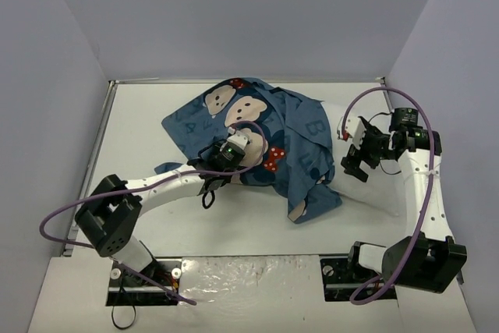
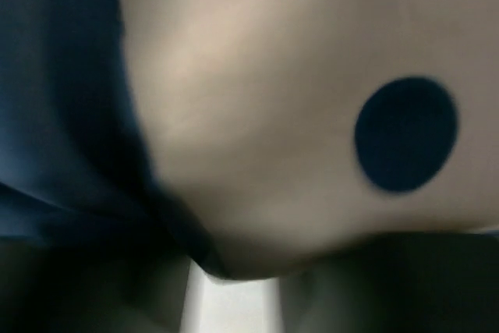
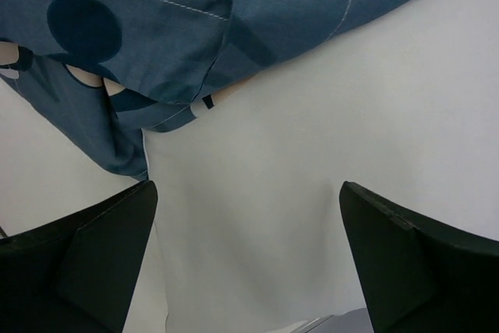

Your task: Remove the pillowcase from the pillow

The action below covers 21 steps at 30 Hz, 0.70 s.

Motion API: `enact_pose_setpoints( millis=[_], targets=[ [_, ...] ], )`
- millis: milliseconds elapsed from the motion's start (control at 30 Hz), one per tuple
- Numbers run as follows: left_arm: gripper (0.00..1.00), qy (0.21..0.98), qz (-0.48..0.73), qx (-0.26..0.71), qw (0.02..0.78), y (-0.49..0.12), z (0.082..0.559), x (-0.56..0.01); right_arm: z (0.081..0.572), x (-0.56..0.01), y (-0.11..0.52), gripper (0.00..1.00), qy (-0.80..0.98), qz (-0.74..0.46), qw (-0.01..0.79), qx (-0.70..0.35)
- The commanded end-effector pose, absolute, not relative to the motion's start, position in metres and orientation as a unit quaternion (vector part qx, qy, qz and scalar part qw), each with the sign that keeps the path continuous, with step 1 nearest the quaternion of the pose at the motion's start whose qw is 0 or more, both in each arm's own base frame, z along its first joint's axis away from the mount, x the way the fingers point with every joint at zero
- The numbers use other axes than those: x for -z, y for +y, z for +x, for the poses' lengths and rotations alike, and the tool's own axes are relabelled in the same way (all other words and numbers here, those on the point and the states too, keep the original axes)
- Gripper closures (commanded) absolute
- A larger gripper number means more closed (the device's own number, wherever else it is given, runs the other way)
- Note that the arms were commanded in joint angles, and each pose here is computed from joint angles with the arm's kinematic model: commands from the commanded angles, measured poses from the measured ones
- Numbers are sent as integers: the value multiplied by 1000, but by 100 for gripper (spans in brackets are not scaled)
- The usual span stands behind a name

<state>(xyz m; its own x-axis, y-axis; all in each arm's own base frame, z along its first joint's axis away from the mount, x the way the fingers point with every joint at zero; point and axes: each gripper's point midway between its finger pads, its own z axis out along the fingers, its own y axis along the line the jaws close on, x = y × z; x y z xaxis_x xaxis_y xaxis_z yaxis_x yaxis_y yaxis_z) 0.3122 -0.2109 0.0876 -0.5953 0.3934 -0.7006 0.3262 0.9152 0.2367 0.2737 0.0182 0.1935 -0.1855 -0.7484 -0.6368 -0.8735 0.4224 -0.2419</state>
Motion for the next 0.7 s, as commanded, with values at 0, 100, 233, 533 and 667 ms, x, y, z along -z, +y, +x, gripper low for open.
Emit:
enact_pose_setpoints(
  millis=[0,100,233,533,667],
  targets=[
    [92,862,191,-42,467,-226,349,-125,254,-191,22,1,758,-546,343,-97],
    [98,864,183,-41,467,-226,353,-135,249,-190,21,3,756,-554,335,-94],
    [98,852,163,-13,497,-223,349,-183,217,-184,27,4,716,-623,284,-132],
    [98,823,31,117,555,-192,350,-292,254,-173,-8,6,797,-535,279,-11],
    [98,818,12,142,558,-187,352,-304,295,-184,-26,0,821,-454,338,77]
  ],
)
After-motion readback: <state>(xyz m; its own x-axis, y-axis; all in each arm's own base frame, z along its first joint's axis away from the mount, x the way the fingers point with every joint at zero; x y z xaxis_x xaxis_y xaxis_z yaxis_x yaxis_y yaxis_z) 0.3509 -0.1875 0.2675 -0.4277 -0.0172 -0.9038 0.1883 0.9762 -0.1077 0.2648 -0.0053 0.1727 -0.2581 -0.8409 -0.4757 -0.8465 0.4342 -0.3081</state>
